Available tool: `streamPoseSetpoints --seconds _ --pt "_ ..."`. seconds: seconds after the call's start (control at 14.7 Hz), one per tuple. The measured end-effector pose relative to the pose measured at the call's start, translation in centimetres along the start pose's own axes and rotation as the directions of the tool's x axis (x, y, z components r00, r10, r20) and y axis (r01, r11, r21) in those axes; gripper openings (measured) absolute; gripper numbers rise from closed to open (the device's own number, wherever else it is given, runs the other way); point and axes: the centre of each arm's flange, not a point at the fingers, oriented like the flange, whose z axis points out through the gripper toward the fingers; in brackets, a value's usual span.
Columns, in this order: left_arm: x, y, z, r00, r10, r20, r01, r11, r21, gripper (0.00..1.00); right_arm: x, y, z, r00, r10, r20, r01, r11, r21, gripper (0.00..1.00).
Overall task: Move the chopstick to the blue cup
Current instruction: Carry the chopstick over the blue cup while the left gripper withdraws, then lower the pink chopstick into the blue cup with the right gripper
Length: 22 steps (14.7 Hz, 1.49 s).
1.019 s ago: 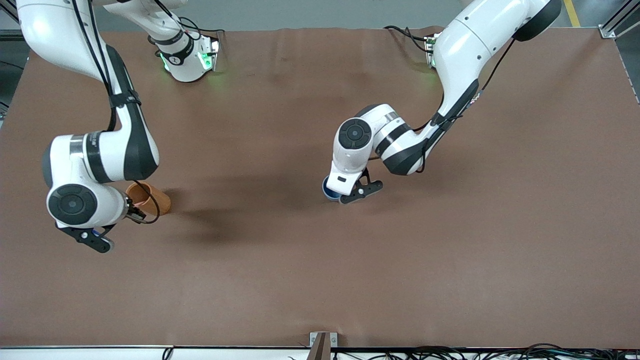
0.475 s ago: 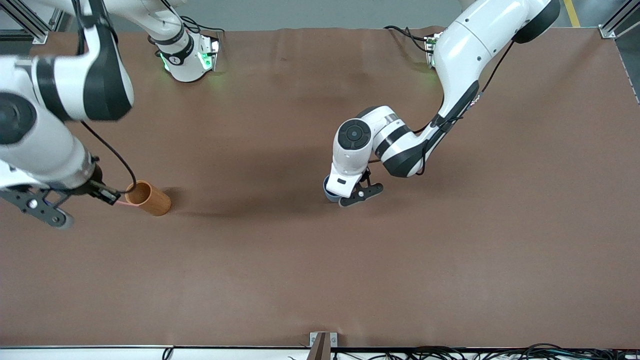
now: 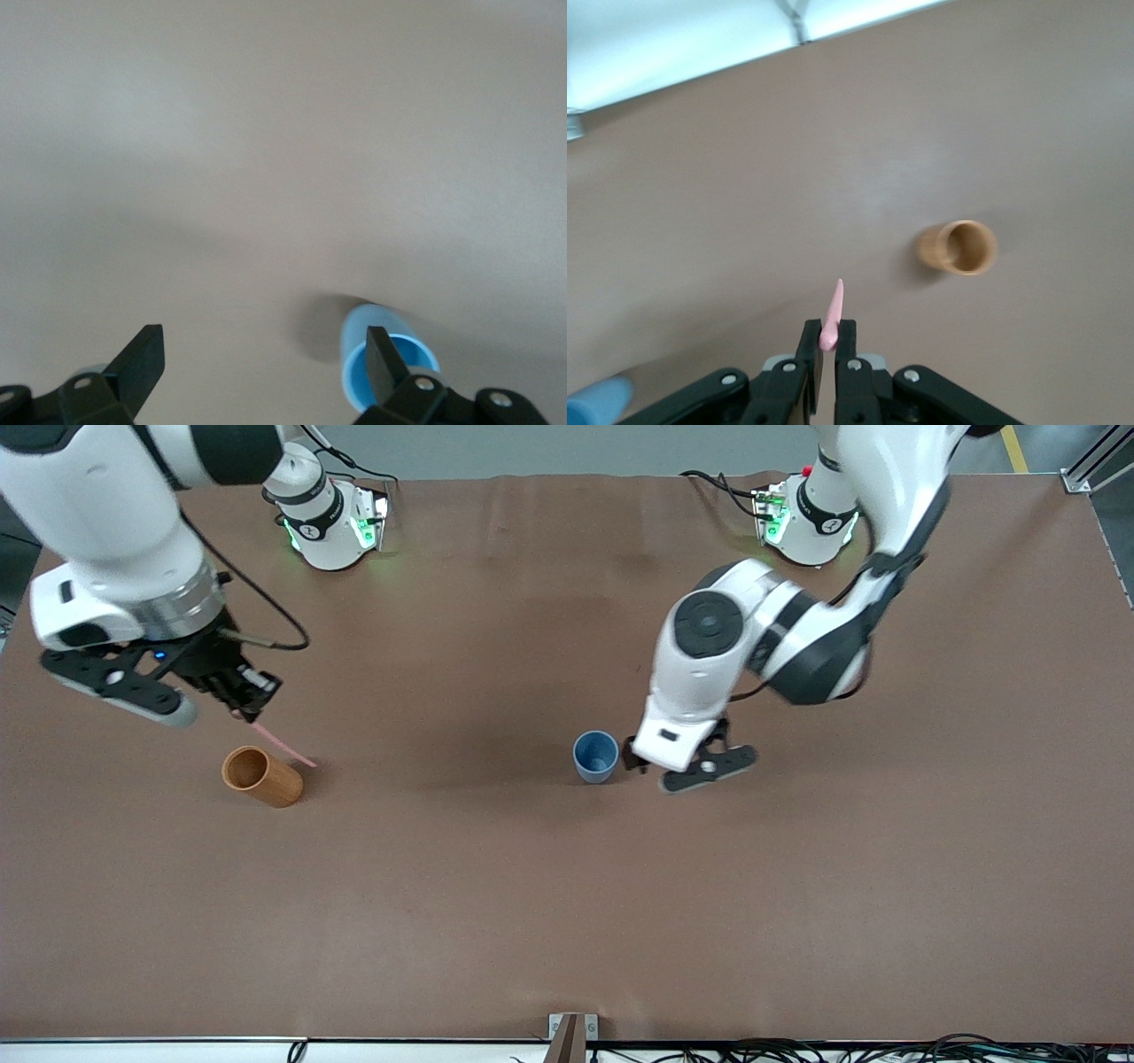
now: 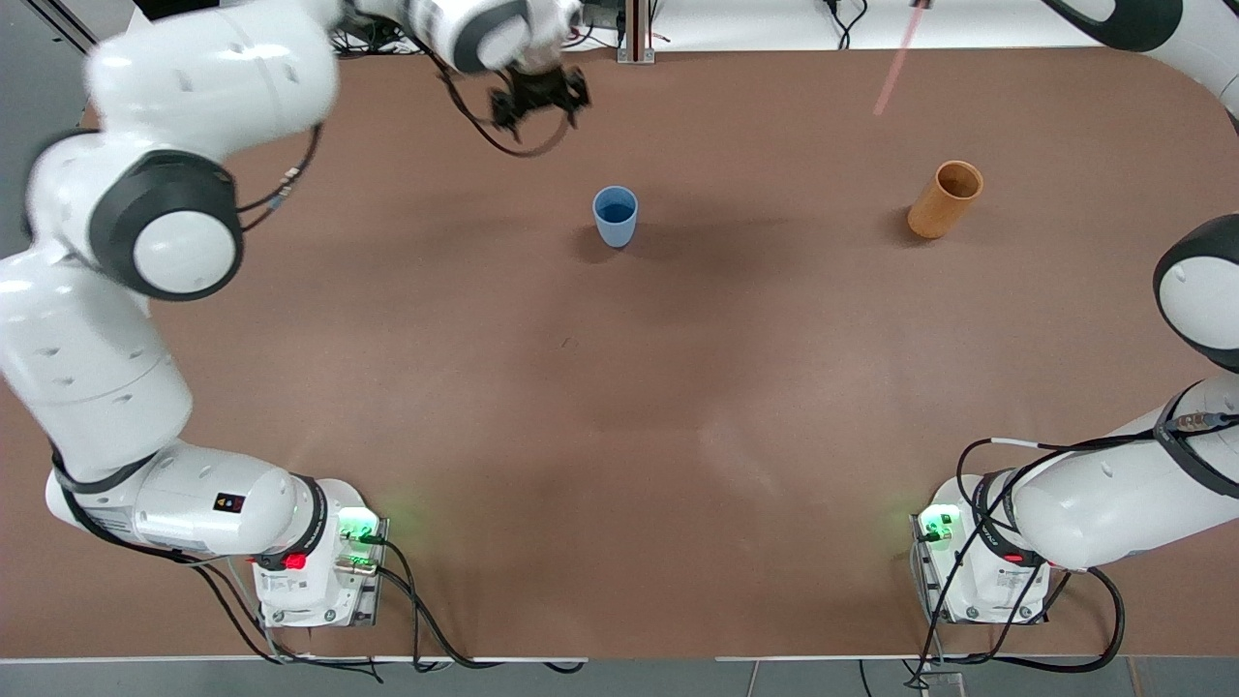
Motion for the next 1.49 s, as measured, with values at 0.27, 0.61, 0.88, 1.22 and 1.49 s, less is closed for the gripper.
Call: streamPoseSetpoints --seconds 0.27,0.61,0.88,1.22,1.49 --pt "5.4 -9.4 -6.0 0.994 0.102 0.024 -0.103 0.995 0.013 1.00 -4.9 -7.9 -2.3 0.988 -0.112 -0.103 0.125 0.984 0.127 0.10" --pt "9.3 -22.1 -12.8 0.950 0.309 0.037 -0.309 0.951 -0.006 1.00 -11.0 -17.1 0.8 0.981 -0.129 -0.142 0.158 0.962 0.224 0.10" --pt "8.2 -26.1 -18.6 0.919 0.394 -0.013 -0.394 0.919 -0.004 1.00 -14.5 -22.1 5.3 0.972 -0.187 -0.140 0.216 0.947 0.237 0.10" --pt "7.0 -26.1 -20.6 0.913 0.408 0.007 -0.408 0.913 -0.003 1.00 -18.3 -25.2 8.4 0.962 -0.247 -0.113 0.266 0.940 0.214 0.10" --pt "6.9 -26.2 -20.5 0.912 0.411 0.018 -0.410 0.912 -0.022 1.00 -20.7 -26.8 10.2 0.959 -0.267 -0.091 0.280 0.939 0.198 0.10"
